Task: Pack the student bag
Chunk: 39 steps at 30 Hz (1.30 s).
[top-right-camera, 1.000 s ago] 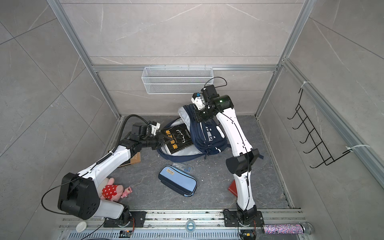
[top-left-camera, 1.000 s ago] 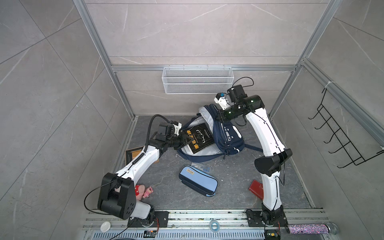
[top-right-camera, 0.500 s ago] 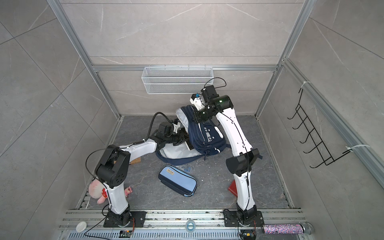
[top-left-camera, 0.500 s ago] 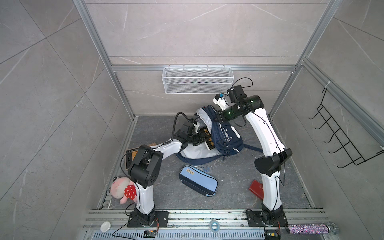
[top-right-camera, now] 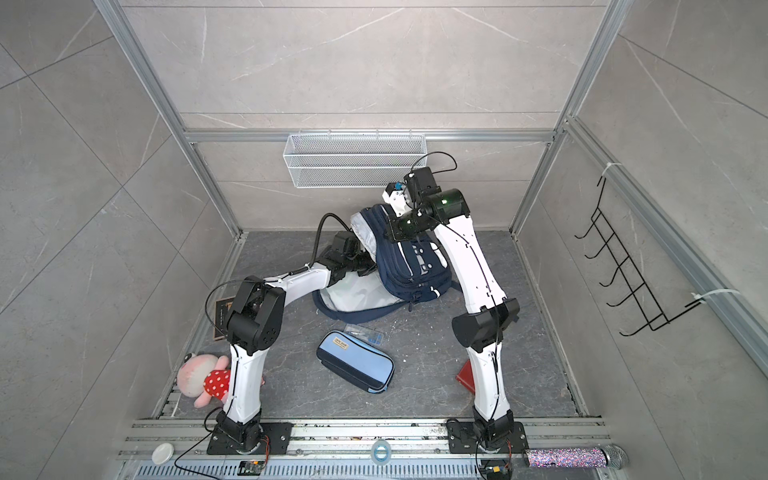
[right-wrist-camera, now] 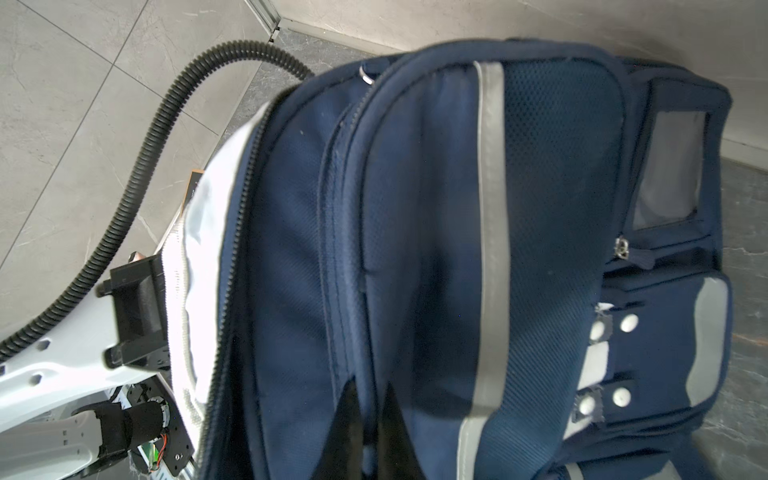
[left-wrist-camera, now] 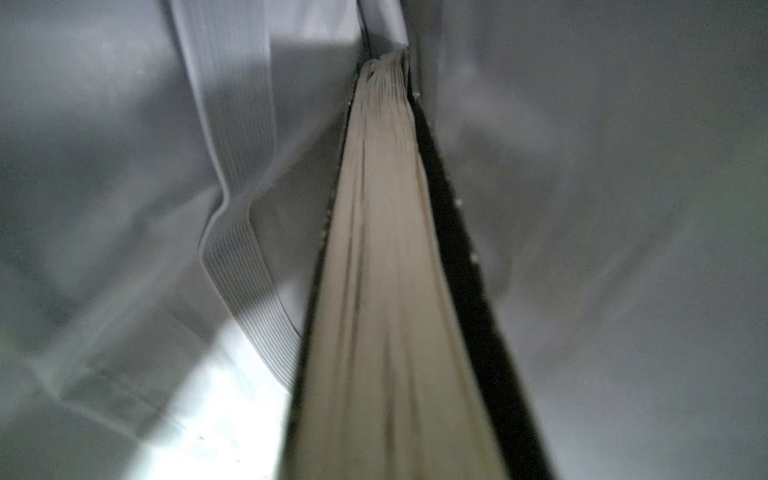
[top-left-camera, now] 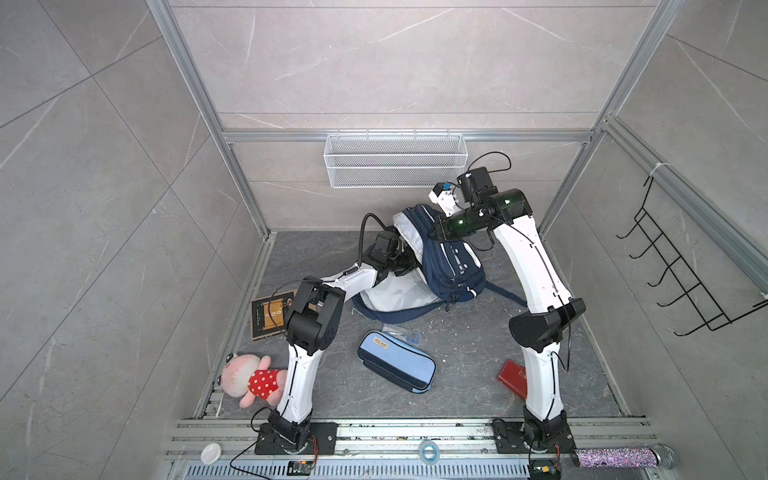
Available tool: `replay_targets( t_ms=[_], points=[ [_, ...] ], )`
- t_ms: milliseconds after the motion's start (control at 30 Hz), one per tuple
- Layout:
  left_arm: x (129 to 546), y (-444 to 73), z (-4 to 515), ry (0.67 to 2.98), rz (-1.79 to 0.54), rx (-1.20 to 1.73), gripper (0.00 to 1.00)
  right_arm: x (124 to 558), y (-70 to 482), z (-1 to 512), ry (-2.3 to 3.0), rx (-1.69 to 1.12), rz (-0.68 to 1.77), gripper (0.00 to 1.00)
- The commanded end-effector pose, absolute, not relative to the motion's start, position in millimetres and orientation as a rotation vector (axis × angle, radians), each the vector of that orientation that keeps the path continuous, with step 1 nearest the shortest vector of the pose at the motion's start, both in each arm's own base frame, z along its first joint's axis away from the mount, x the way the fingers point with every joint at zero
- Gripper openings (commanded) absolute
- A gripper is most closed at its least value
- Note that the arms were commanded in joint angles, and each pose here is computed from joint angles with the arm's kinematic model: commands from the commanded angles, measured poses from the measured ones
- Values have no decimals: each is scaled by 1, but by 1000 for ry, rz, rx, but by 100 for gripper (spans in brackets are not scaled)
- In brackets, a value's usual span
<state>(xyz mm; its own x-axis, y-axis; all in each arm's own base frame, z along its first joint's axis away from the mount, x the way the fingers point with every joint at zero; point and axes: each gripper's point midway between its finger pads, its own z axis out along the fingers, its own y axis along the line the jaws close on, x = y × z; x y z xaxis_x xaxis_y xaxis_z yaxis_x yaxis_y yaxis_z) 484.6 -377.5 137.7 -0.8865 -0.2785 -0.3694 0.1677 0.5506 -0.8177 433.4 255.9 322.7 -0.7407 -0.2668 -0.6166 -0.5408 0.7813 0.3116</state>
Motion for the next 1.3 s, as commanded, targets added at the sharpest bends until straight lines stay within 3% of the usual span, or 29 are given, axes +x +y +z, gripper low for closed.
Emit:
replay_targets(
  t_ms=[0,467,500,600,733,900,1133,1267],
  points=[
    [502,-387,147,2282,-1280,-69,0,437,275,371,2217,-627,761,0],
    [502,-398,115,2357,-1290,-109,2,444,280,363,2225,-618,781,0],
    [501,-401,116,2356,-1300,-106,6,444,280,364,2223,-618,781,0],
    [498,-400,113,2369,-1309,-105,32,445,278,363,2225,-614,768,0],
    [495,-393,124,2382,-1269,-62,52,451,270,356,2251,-583,716,0],
    [495,-371,153,2365,-1242,-37,64,459,250,348,2289,-523,651,0],
    [485,-340,193,2357,-1172,26,91,475,223,323,2329,-351,650,0],
    [470,-321,218,2342,-1180,59,92,481,204,310,2319,-229,648,0]
  ],
)
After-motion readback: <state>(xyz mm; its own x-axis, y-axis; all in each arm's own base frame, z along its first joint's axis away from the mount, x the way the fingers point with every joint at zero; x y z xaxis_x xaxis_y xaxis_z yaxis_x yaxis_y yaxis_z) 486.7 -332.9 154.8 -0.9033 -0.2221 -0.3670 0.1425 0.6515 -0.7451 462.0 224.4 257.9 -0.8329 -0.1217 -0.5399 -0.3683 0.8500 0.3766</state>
